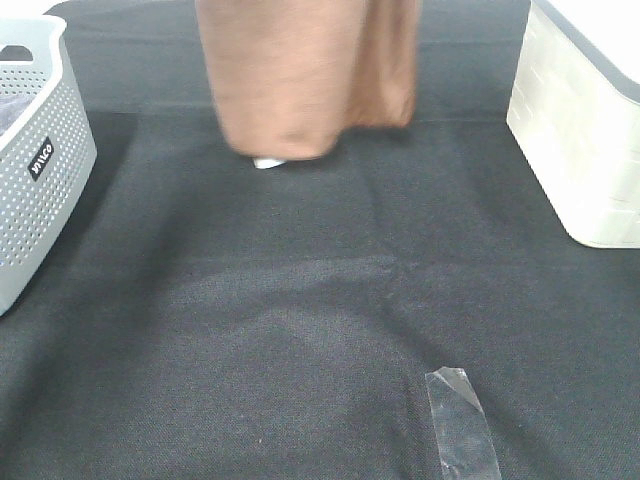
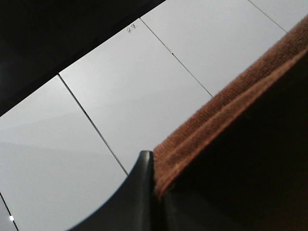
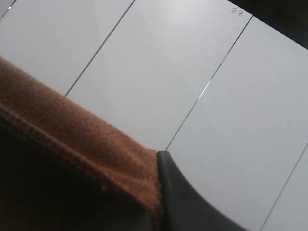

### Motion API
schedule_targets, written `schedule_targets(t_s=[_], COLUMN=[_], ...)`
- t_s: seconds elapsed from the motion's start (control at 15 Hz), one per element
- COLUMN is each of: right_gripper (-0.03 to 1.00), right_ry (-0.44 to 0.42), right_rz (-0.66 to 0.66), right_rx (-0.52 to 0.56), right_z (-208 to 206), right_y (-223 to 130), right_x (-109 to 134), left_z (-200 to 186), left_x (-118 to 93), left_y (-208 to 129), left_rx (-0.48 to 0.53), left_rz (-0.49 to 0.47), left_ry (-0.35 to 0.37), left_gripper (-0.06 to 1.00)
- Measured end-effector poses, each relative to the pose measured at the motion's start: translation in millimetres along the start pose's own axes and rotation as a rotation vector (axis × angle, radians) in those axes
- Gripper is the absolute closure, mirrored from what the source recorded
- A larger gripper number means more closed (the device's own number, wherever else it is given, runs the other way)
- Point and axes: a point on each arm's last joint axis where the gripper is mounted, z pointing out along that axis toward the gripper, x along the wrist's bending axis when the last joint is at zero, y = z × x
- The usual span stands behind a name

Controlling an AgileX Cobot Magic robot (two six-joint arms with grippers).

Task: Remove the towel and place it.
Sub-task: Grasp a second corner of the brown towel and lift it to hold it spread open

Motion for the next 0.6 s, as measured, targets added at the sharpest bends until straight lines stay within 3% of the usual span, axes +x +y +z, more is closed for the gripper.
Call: schedule_targets(t_s=[0.33, 0.6], right_gripper=[0.96, 0.96], right_ry=[-0.006, 0.008], right_rz=[0.110, 0.179], right_rx=[-0.002, 0.108], right_z=[1.5, 1.6], right_y=[-0.2, -12.2], right_x=[-0.9, 2.5], left_z=[0.1, -0.2], left_x=[-3.6, -2.6], left_y=[-4.1, -6.1], left_rx=[0.019, 0.024], left_rz=[0.000, 0.008], left_ry=[-0.010, -0.012], left_gripper=[0.94, 0.94])
